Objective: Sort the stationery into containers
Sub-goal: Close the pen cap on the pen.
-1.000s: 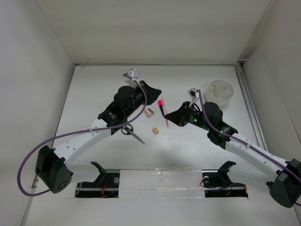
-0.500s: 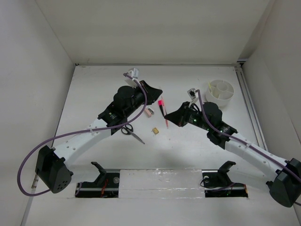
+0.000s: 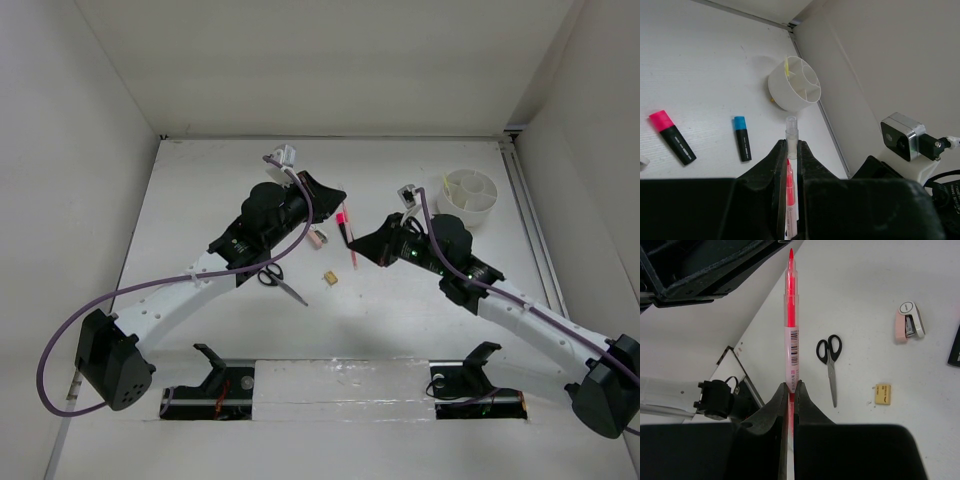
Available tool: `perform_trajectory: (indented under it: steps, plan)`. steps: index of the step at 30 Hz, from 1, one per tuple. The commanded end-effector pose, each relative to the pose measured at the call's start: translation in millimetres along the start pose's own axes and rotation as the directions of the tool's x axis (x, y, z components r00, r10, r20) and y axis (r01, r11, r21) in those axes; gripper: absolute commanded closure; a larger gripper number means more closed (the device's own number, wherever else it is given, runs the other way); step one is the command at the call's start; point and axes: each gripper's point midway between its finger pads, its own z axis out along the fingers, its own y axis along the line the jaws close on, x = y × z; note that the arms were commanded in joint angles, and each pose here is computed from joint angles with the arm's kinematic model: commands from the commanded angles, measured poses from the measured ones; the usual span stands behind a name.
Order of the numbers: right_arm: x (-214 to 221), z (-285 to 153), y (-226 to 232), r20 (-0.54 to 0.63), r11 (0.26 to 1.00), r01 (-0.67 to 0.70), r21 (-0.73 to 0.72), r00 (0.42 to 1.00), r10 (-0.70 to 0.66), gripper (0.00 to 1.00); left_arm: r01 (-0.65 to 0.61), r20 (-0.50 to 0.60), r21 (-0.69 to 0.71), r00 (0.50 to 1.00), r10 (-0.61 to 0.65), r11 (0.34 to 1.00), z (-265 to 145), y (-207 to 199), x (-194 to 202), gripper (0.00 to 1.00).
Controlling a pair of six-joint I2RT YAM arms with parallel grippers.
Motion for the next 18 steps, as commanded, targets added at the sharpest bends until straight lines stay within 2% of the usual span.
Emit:
perform_trajectory:
  steps: [1, 18]
  plan:
    - [-26.6, 0.2, 18.7, 0.068, 0.998, 0.043, -0.046, 0.997, -0.039, 1.00, 0.003, 0.041, 0.058, 0.999, -0.005, 0.998, -5.3, -14.0, -10.7, 1.00]
    - [-32.1, -2.9, 23.5, 0.076, 0.997, 0.049, -0.065, 0.996, -0.045, 1.00, 0.012, 0.034, 0.051, 0.999, -0.014, 0.999, -2.5, -8.6, -5.0, 1.00]
